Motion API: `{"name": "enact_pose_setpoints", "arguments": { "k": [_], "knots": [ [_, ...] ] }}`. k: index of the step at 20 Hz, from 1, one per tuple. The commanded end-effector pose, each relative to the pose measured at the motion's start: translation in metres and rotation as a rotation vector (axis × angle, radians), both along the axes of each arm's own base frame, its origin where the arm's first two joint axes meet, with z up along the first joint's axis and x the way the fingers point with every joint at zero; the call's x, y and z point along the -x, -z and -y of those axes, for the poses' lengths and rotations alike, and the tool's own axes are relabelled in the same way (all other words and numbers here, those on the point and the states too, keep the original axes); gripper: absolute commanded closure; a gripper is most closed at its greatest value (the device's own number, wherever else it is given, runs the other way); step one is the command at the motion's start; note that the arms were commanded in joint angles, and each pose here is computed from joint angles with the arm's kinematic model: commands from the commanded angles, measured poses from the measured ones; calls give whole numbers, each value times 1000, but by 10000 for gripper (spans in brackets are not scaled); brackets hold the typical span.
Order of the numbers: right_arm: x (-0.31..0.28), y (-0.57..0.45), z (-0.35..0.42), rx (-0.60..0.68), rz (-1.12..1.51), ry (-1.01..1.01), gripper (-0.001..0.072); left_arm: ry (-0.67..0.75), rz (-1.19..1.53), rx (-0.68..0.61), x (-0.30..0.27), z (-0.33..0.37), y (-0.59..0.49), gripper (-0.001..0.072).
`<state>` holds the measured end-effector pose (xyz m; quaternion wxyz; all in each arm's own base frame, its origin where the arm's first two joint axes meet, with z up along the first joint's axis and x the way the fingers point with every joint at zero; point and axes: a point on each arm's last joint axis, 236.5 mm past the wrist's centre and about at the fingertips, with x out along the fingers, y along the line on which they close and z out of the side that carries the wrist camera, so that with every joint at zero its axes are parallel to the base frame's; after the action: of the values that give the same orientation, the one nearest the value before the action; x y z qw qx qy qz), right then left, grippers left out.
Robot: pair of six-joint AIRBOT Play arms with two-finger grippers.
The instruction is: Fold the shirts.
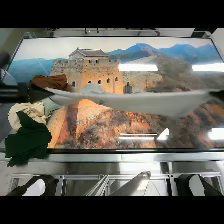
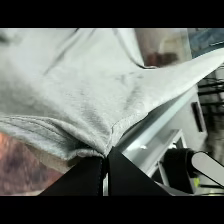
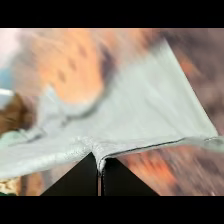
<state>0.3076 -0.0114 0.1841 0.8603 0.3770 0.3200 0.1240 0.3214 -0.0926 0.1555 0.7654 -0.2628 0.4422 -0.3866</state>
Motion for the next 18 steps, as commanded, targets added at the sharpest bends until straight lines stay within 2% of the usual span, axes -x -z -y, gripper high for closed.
{"name": "enact_pose_setpoints", "arguments": {
  "k": [1, 4, 6, 10, 14, 16, 18],
  "knots": [
    [13, -126, -35, 31, 420, -73, 696, -8, 213, -53, 20, 10, -88, 690],
    [34, -192, -64, -7, 671, -159, 696, 13, 387, -116, 50, 24, -151, 690],
    [53, -239, -79, 20, 838, -207, 696, 3, 531, -175, 73, 34, -199, 689],
    [66, -313, -81, 260, 1024, -106, 696, -27, 755, -272, 99, 43, -271, 689],
    [44, -321, -51, 402, 945, 0, 697, -154, 791, -362, 69, 14, -296, 689],
    [22, -300, -31, 379, 857, 8, 697, -173, 732, -377, 42, -2, -282, 689],
    [-9, -257, -19, 309, 711, -44, 696, -137, 575, -317, 8, -14, -240, 689]
  ]
}}
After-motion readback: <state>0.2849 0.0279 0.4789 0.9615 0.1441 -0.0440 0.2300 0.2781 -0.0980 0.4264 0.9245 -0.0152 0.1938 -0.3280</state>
